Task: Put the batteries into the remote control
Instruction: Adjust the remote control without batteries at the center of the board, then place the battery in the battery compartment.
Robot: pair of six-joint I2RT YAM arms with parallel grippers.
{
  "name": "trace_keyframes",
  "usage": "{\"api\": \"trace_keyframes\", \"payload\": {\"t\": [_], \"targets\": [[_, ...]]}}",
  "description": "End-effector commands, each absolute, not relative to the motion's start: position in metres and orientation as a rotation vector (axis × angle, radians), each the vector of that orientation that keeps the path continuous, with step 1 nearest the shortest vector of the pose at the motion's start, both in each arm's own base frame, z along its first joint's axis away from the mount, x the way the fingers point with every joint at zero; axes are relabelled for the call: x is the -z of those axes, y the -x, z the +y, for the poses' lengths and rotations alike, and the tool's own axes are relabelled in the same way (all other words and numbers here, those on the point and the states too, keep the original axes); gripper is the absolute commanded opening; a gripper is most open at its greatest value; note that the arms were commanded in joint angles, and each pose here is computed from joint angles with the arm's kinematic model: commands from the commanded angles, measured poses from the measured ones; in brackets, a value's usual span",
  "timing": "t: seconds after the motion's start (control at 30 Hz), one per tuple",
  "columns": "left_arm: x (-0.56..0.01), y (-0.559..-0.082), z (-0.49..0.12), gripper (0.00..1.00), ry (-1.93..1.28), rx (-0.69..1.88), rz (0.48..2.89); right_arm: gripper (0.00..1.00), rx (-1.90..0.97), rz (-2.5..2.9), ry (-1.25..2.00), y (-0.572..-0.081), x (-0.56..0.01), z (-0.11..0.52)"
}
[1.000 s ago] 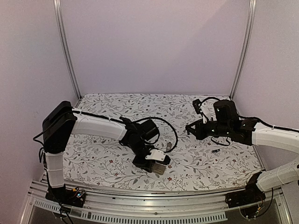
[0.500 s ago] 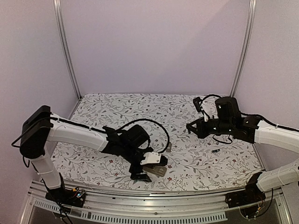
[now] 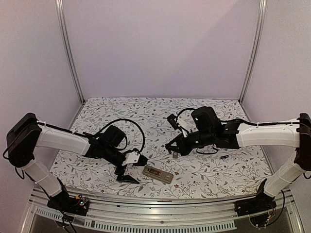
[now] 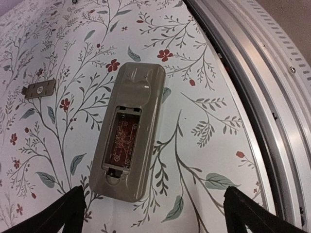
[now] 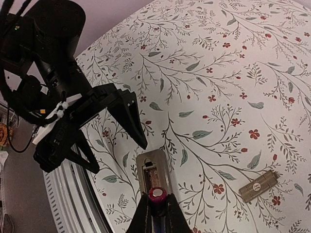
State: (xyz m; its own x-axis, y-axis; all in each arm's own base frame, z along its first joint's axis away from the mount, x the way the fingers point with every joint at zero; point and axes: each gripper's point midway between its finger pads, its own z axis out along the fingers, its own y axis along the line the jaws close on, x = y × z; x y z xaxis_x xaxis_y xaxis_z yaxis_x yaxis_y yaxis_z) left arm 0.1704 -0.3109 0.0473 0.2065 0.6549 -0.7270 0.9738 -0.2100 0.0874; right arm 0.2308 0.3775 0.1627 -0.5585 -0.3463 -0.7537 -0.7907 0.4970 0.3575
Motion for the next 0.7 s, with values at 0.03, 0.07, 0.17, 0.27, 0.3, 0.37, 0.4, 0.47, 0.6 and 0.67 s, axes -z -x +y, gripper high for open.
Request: {"api": "trace_keyframes", "payload": {"t": [0.03,0.07,0.17,0.27,0.3,0.37,0.4,0.47,0.6,0.67], "targets": [[-0.046,-0.18,-0.328,1.0,-1.969,0.752,1.439,0.0,-0.89,2.196,0.955,-0.233,-0.148,0.375],[-0.04,-0.182,-0.331,1.0,-1.971,0.718,1.458,0.0,-0.862,2.227,0.965,-0.232,-0.142,0.372],[-0.025,-0.187,-0.332,1.0,-1.978,0.671,1.479,0.0,-0.831,2.288,1.001,-0.225,-0.127,0.363],[-0.021,-0.19,-0.334,0.98,-1.984,0.649,1.438,0.0,-0.855,2.303,1.02,-0.216,-0.124,0.36],[-0.02,-0.193,-0.334,0.95,-1.977,0.64,1.442,0.0,-0.861,2.302,1.023,-0.215,-0.124,0.359],[-0.019,-0.2,-0.335,0.9,-1.949,0.622,1.459,0.0,-0.883,2.283,1.031,-0.213,-0.126,0.36],[-0.019,-0.203,-0.335,0.88,-1.941,0.621,1.466,0.0,-0.902,2.264,1.034,-0.212,-0.128,0.362],[-0.018,-0.203,-0.335,0.84,-1.939,0.625,1.467,0.0,-0.962,2.184,1.027,-0.212,-0.138,0.37],[-0.018,-0.201,-0.333,0.77,-1.929,0.638,1.464,0.0,-1.09,2.071,0.976,-0.215,-0.153,0.398],[-0.02,-0.2,-0.333,0.75,-1.921,0.634,1.455,0.0,-1.105,2.067,1.018,-0.21,-0.15,0.42]]}}
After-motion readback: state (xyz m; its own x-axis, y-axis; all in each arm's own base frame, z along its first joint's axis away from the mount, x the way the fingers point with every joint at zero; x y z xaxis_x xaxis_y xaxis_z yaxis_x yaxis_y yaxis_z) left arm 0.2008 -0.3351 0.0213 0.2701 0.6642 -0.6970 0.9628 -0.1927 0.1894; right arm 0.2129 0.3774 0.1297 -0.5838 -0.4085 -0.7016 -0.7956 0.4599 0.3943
